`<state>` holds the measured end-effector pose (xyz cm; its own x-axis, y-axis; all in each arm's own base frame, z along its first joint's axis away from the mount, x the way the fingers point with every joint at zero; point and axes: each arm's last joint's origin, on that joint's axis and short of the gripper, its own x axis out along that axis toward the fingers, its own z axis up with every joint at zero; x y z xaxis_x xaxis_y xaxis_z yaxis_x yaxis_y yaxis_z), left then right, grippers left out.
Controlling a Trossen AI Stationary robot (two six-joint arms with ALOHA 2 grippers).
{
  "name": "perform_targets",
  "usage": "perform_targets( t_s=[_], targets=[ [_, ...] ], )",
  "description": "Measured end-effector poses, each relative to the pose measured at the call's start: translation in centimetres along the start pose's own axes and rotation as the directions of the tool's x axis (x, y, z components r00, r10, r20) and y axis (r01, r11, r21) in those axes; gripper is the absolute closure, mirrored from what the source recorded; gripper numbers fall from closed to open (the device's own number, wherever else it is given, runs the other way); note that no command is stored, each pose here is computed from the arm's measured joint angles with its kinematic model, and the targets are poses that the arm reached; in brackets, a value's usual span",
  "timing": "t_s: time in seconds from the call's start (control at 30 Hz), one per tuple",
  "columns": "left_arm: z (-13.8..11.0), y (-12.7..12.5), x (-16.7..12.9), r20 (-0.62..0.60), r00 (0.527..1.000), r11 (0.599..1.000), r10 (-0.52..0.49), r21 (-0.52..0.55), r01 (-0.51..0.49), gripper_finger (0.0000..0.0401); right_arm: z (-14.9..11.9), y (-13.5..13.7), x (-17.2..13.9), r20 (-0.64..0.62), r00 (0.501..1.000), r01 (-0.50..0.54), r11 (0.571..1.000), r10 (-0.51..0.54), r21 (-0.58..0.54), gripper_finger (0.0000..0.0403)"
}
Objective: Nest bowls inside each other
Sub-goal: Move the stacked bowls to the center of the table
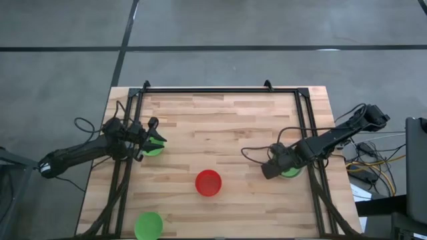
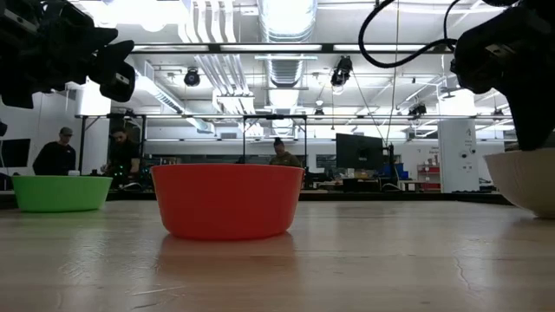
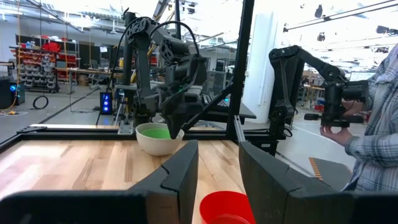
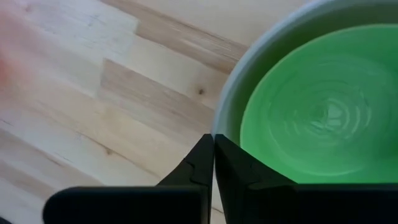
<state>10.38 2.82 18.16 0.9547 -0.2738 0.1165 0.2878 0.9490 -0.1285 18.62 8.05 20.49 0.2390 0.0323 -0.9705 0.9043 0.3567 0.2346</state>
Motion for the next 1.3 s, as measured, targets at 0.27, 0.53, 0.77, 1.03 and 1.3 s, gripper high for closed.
perform_targets(
  t_s=[0.27,0.53,0.77,1.03,1.3],
  targets=[
    [0.0,0.0,0.0,0.0,1.0,1.0,-0.001,0.0,0.001,0.0279,0.8,0.5,0.0,0.02,0.998,-0.052,0.999,0.052,-0.011,0.0395],
    [0.0,0.0,0.0,0.0,1.0,1.0,-0.001,0.0,0.001,0.0279,2.0,1.5,0.7,0.037,0.994,-0.1,0.995,0.101,-0.028,0.0395],
    [0.0,0.0,0.0,-0.004,1.0,1.0,0.0,-0.003,0.0,0.0279,2.5,2.0,1.5,-0.01,0.997,-0.074,0.996,0.073,-0.055,0.0394],
    [0.0,0.0,0.0,-0.004,1.0,1.0,0.0,-0.003,0.0,0.0279,2.7,1.8,-0.7,0.041,0.999,0.003,0.998,0.0,-0.067,0.0394],
    [0.0,0.0,0.0,-0.003,1.0,1.0,0.0,-0.003,0.0,0.0279,2.6,1.0,-1.1,0.027,0.998,0.064,0.997,-0.064,-0.032,0.0394]
  ],
)
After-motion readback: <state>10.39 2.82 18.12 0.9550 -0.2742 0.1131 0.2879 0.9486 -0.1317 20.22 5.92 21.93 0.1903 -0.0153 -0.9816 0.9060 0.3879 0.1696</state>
